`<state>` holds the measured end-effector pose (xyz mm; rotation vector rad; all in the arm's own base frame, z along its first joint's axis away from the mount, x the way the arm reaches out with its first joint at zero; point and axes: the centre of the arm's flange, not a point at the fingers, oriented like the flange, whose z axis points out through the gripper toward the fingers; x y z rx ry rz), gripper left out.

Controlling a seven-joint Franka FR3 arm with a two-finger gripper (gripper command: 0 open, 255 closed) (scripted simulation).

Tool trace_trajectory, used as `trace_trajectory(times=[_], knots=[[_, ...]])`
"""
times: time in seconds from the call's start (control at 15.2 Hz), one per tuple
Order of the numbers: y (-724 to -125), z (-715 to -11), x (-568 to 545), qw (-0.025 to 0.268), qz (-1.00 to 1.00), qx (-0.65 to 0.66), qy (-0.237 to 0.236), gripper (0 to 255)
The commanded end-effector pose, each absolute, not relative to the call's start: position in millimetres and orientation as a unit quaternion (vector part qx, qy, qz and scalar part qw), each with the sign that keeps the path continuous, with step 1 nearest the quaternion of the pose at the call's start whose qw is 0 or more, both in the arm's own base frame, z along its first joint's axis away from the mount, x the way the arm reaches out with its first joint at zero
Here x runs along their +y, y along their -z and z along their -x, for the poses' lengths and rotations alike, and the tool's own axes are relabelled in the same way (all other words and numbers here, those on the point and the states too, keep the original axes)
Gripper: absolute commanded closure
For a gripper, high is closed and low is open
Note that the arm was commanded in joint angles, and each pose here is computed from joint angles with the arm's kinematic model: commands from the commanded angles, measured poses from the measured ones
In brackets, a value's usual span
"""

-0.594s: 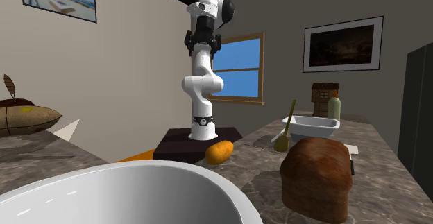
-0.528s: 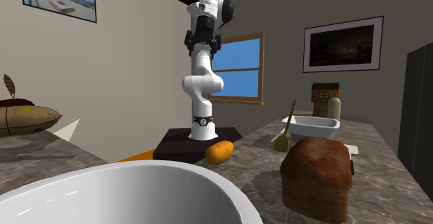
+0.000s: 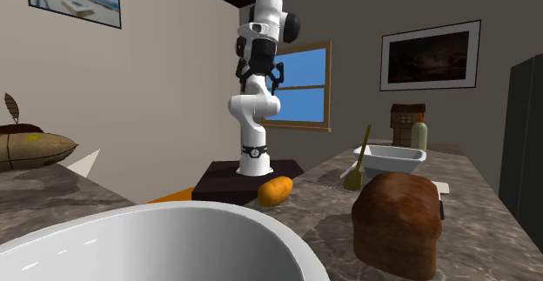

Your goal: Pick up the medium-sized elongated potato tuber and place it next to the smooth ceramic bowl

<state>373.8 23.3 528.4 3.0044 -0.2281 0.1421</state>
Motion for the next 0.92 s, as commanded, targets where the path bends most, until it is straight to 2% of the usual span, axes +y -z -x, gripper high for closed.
trace_trajectory(times=[0.0,0.86], knots=[[-504,-390,27,0.061,-0.993,-0.092,-0.043,0],[-358,-488,42,0.051,-0.98,-0.192,-0.012,0]])
